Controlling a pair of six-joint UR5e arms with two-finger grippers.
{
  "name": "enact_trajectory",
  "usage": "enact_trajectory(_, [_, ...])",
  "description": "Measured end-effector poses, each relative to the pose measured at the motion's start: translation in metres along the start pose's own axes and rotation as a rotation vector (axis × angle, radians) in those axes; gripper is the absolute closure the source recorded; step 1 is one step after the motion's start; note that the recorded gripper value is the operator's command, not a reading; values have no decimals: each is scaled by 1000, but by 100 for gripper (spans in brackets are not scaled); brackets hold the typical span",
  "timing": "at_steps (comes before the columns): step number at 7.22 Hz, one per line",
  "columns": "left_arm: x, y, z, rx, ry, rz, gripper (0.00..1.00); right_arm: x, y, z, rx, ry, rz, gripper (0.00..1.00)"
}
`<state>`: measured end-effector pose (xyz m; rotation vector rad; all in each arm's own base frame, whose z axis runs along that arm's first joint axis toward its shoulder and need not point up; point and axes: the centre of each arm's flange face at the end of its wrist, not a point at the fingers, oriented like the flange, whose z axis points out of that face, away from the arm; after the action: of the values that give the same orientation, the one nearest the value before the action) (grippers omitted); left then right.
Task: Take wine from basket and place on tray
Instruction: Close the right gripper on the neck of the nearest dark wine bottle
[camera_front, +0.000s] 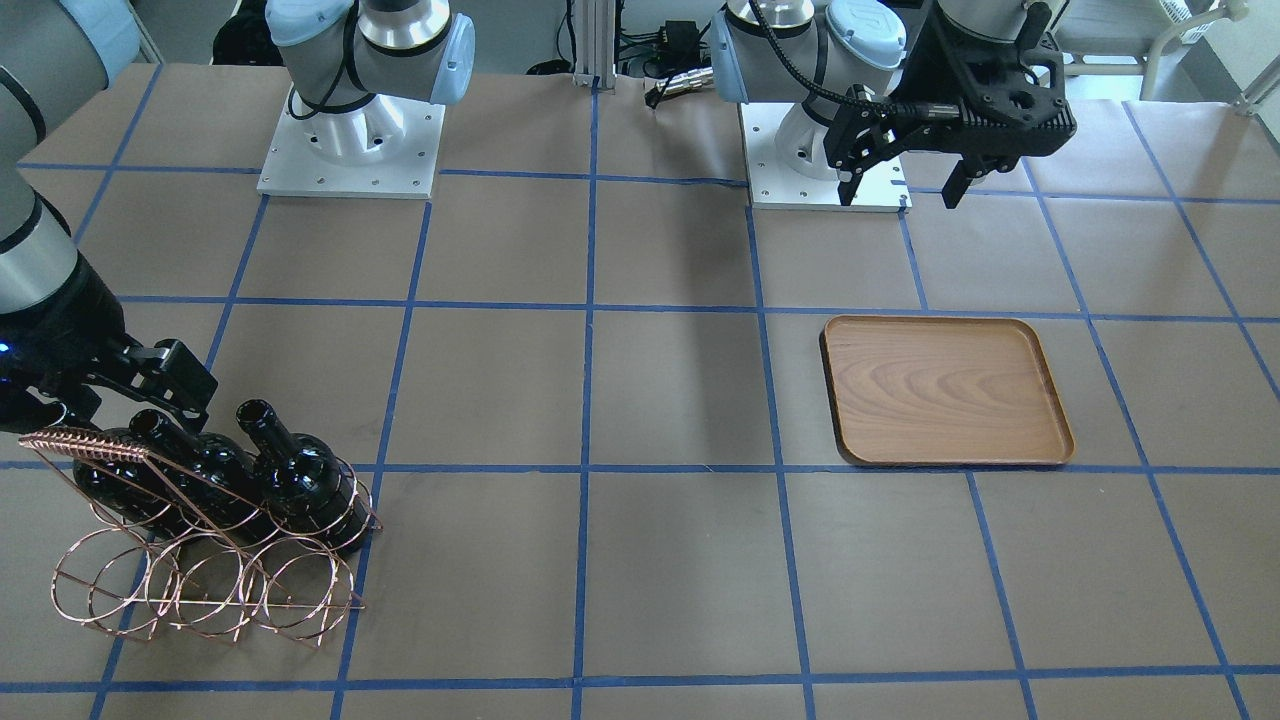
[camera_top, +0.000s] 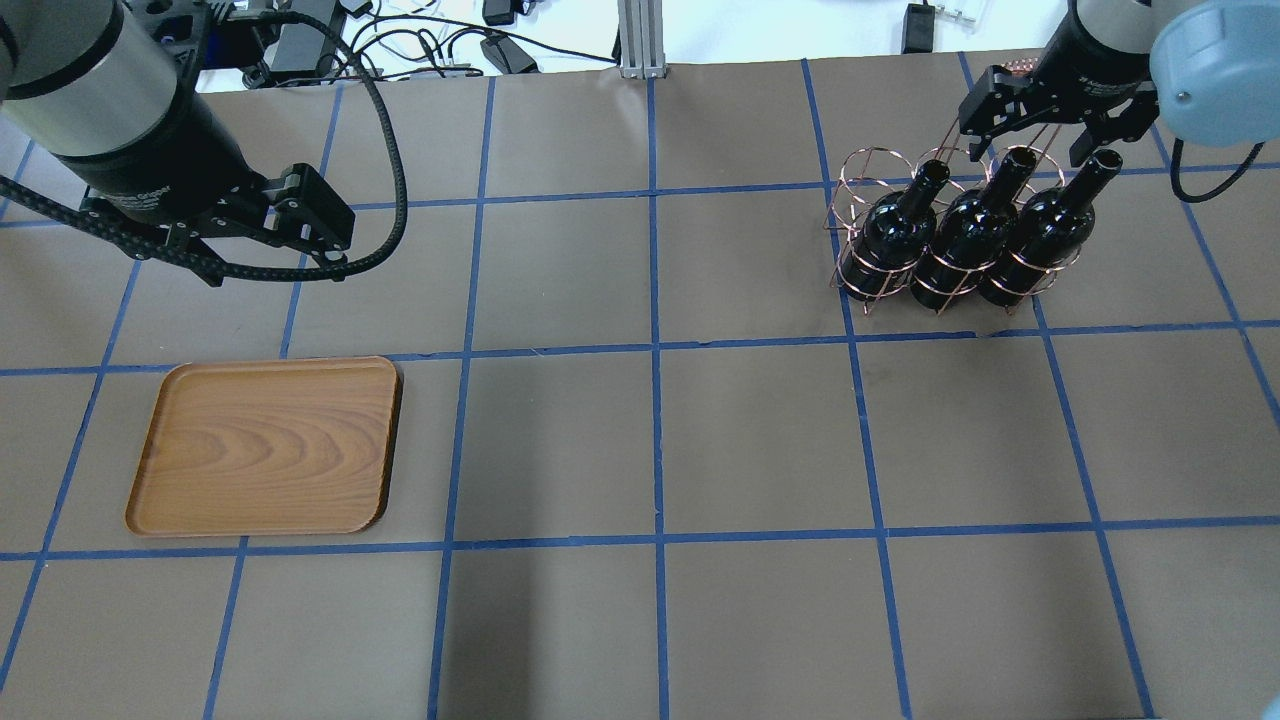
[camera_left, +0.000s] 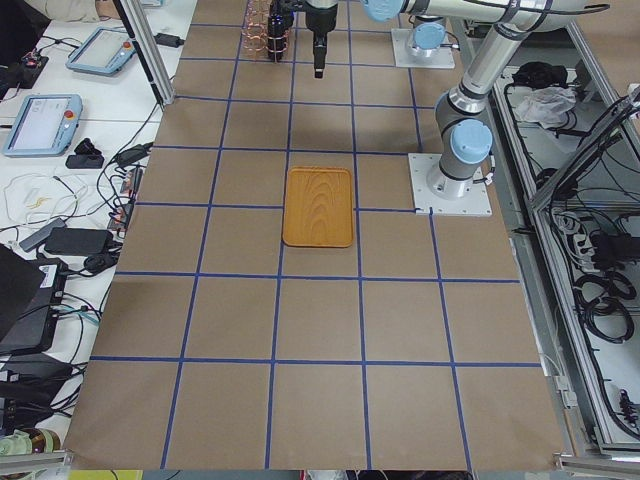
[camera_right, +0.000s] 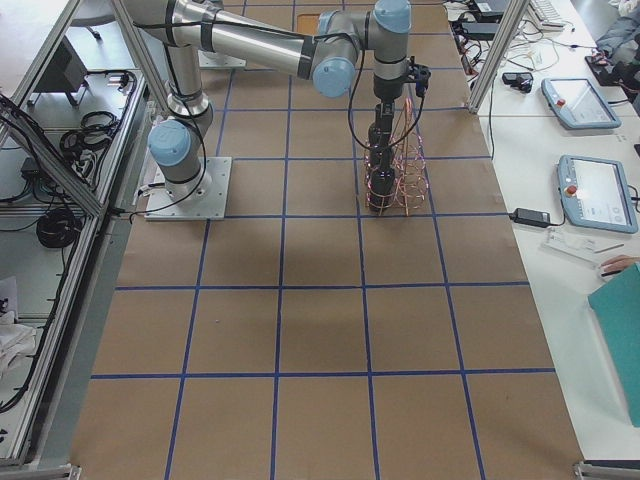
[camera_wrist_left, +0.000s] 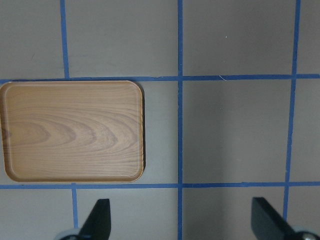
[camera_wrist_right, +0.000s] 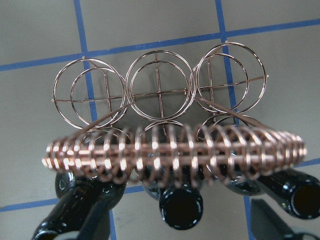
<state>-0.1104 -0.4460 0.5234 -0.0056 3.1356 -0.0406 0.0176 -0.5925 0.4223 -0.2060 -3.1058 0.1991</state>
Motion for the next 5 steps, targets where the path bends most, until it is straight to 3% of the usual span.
enact_trajectory(2, [0,0,0,0,0,4,0,0,-2,7,-9,-2,10,1])
enact_trajectory(5, [0,-2,2,-4,2,11,0,0,-6,23,-35,-7,23,22])
